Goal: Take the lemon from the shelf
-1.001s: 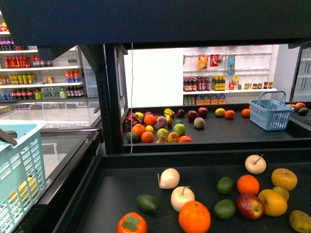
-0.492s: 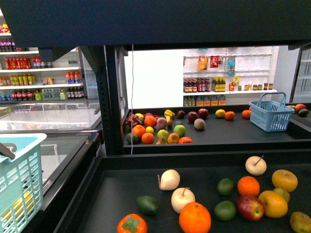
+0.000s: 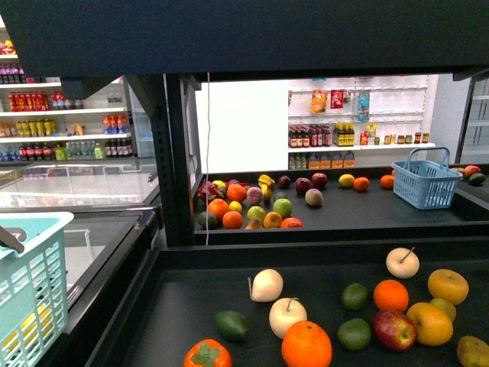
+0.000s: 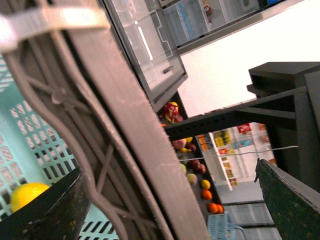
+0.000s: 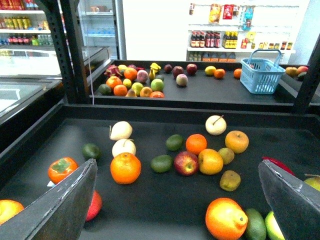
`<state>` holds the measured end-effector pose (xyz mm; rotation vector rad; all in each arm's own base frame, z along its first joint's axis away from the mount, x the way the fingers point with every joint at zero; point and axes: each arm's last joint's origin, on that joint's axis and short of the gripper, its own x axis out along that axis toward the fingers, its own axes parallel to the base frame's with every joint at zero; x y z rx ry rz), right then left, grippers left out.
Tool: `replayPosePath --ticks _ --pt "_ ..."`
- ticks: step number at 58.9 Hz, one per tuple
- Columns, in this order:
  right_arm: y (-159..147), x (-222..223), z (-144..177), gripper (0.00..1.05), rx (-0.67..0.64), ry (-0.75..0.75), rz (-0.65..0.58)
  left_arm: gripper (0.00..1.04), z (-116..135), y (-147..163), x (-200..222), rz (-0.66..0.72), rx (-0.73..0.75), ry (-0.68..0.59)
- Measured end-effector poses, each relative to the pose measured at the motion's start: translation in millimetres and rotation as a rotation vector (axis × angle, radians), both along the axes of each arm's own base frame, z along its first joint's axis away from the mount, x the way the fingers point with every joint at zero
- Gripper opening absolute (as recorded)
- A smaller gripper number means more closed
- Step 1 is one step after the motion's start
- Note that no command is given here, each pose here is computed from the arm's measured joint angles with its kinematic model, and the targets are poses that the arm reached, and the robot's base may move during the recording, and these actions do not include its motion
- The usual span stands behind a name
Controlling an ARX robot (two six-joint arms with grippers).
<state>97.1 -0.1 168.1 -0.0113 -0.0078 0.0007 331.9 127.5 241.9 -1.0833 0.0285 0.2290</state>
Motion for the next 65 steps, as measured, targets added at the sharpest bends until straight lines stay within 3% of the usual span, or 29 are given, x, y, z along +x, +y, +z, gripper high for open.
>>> replayPosePath --ticks 12,19,26,30,35,40,46,52,65 --pt "0 0 0 0.97 0.000 0.000 0.000 0.97 23 -4 -24 0.028 0.118 0.131" --pt "0 0 0 0.97 0.000 0.000 0.000 0.97 47 -12 -60 0.041 0.254 0.191" --pt "0 0 0 0.97 0.000 0.000 0.000 0.96 75 -33 -104 0.007 0.439 0.160" --pt "0 0 0 0.97 0.000 0.000 0.000 0.82 82 -56 -136 -0.150 0.696 0.011" --pt "0 0 0 0.97 0.000 0.000 0.000 0.66 65 -90 -175 -0.209 0.902 0.006" --pt "0 0 0 0.97 0.000 0.000 -0.001 0.49 35 -119 -212 -0.234 1.000 0.046" --pt "0 0 0 0.97 0.000 0.000 0.000 0.29 17 -127 -233 -0.228 1.052 -0.031" --pt "0 0 0 0.97 0.000 0.000 0.000 0.03 -6 -127 -234 -0.226 1.065 -0.027" --pt "0 0 0 0.97 0.000 0.000 0.000 0.03 -32 -127 -234 -0.229 1.071 -0.023"
